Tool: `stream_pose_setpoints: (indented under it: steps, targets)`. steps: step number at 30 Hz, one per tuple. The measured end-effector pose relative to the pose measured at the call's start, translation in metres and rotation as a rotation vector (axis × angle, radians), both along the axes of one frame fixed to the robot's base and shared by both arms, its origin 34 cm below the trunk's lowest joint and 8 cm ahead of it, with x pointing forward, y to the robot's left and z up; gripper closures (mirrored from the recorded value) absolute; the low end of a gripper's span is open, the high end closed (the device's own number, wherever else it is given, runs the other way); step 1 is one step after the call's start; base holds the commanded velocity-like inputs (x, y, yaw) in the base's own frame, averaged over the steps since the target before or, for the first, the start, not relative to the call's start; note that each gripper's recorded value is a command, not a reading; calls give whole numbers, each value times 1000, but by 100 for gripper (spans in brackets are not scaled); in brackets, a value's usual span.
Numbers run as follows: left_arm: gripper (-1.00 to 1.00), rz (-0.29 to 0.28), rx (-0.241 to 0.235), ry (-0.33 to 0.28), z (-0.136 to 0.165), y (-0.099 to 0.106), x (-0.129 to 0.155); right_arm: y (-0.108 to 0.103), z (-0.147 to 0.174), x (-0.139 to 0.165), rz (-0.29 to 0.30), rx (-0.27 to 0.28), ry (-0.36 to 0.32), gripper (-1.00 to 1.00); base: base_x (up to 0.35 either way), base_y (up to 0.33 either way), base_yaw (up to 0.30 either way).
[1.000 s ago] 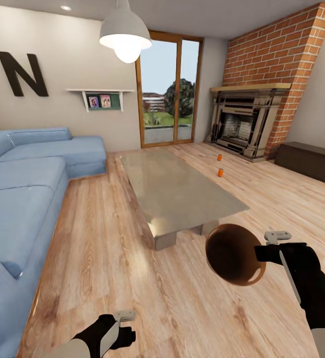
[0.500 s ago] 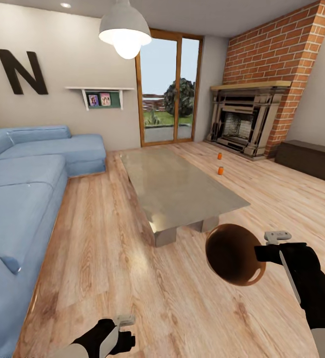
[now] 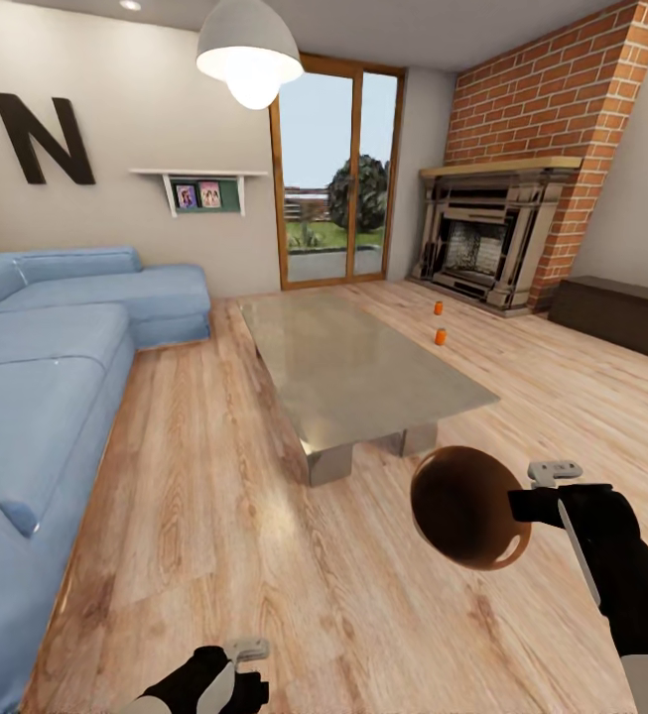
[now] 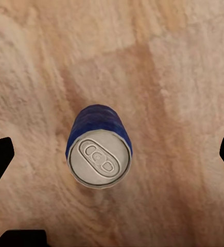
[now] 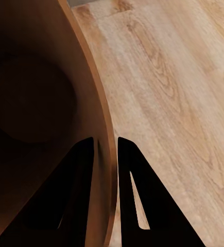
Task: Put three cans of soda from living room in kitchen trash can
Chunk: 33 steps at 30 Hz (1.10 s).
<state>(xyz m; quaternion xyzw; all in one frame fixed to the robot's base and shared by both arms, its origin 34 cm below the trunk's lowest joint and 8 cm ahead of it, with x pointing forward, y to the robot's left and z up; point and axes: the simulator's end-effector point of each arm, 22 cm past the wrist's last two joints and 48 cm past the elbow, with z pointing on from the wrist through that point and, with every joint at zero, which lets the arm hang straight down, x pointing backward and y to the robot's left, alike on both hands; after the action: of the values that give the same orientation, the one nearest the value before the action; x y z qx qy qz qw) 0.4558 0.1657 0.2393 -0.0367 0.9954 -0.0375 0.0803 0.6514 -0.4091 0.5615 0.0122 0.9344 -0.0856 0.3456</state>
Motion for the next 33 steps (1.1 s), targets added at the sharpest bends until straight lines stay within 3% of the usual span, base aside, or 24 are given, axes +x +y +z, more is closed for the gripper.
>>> stream_pose_setpoints:
  steps: [24, 33]
  targets:
    - [-100, 5, 3, -10, -35, 2, -9, -1, -33, -9, -3, 3, -2, 100, 0, 0, 0]
    - [-100, 6, 3, 19, -49, 3, -19, -1, -55, -9, -4, 2, 35, 100, 0, 0, 0]
